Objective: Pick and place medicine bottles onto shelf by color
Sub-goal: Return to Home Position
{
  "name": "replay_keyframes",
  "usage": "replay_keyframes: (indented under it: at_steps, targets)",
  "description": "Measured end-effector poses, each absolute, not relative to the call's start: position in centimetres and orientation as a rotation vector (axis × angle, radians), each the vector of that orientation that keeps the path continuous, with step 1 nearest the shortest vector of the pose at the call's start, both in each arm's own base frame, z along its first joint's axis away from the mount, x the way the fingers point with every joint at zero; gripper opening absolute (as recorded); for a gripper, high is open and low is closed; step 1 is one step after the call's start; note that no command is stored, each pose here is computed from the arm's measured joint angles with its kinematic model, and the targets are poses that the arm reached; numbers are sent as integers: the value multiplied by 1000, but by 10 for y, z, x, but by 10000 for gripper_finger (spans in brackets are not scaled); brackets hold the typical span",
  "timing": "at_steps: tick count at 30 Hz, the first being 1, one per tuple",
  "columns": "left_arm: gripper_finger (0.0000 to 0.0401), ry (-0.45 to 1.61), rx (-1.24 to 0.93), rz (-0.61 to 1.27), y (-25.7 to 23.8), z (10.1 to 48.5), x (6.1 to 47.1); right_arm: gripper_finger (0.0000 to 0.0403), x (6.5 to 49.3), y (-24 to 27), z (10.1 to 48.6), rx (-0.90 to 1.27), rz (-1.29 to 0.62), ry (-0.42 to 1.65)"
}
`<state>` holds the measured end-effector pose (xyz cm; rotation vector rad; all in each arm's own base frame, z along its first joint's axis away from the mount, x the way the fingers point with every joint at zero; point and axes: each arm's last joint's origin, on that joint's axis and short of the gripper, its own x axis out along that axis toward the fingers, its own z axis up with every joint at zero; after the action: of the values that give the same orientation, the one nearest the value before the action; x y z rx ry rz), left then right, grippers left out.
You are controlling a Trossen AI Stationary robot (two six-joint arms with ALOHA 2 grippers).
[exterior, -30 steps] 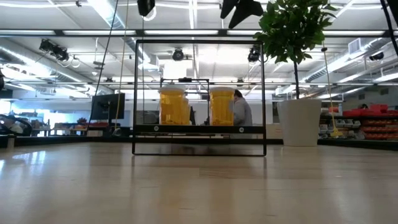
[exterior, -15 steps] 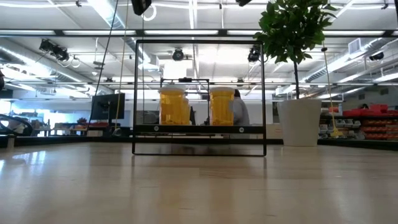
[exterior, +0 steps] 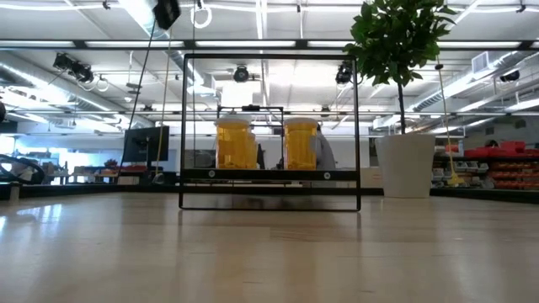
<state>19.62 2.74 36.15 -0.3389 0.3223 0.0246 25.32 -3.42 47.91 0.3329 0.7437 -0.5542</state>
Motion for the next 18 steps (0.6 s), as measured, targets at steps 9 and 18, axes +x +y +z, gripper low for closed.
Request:
replay_keyframes:
  at_steps: [9, 18]
  targets:
    - [2, 187, -432, 42, 25, 318, 158, 12, 245, -34, 480, 333, -577, 749]
    - [1, 161, -474, 74, 22, 285, 132, 12, 218, -30, 445, 450, -592, 730]
